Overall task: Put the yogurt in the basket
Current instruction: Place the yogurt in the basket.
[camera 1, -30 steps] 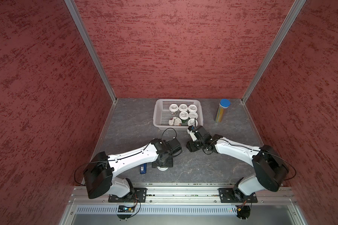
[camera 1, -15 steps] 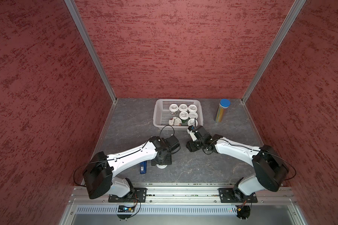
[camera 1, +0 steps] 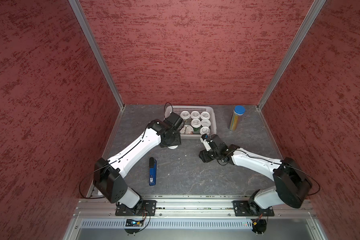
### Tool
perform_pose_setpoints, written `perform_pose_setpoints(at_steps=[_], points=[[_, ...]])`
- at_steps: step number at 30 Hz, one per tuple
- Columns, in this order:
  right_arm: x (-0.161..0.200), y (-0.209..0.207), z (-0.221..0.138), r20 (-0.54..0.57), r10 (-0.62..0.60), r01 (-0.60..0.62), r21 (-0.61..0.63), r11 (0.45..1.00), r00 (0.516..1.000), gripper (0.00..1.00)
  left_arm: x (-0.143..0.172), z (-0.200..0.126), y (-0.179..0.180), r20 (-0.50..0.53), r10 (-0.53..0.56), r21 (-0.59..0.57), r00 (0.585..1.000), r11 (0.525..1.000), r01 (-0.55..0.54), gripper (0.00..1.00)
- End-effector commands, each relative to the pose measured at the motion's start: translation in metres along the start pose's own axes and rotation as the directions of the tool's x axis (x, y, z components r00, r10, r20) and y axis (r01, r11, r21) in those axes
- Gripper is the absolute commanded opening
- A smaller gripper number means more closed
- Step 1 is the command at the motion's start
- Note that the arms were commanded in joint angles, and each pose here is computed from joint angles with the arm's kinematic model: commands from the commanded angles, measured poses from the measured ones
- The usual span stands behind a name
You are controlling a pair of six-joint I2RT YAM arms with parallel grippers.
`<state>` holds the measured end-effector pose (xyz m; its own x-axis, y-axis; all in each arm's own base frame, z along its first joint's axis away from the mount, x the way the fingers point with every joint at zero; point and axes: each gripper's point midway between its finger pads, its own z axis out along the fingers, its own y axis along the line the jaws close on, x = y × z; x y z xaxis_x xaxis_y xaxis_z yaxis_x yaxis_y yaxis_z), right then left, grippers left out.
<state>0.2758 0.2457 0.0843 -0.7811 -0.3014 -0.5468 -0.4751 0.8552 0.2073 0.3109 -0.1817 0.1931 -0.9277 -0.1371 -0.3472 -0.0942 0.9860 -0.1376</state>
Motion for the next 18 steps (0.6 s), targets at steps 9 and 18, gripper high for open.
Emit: perform_pose_setpoints(at_steps=[9,18], points=[[-0.007,0.001,-0.013,0.072,-0.053,0.051,0.022,0.998,0.996,0.63,-0.138,0.036,-0.031,0.099,0.059,-0.015,0.993,0.998,-0.057,0.63],[-0.005,0.001,-0.006,0.077,-0.019,0.018,0.011,1.0,0.997,0.63,-0.19,0.082,-0.025,0.113,0.001,-0.005,0.994,1.0,-0.001,0.63]])
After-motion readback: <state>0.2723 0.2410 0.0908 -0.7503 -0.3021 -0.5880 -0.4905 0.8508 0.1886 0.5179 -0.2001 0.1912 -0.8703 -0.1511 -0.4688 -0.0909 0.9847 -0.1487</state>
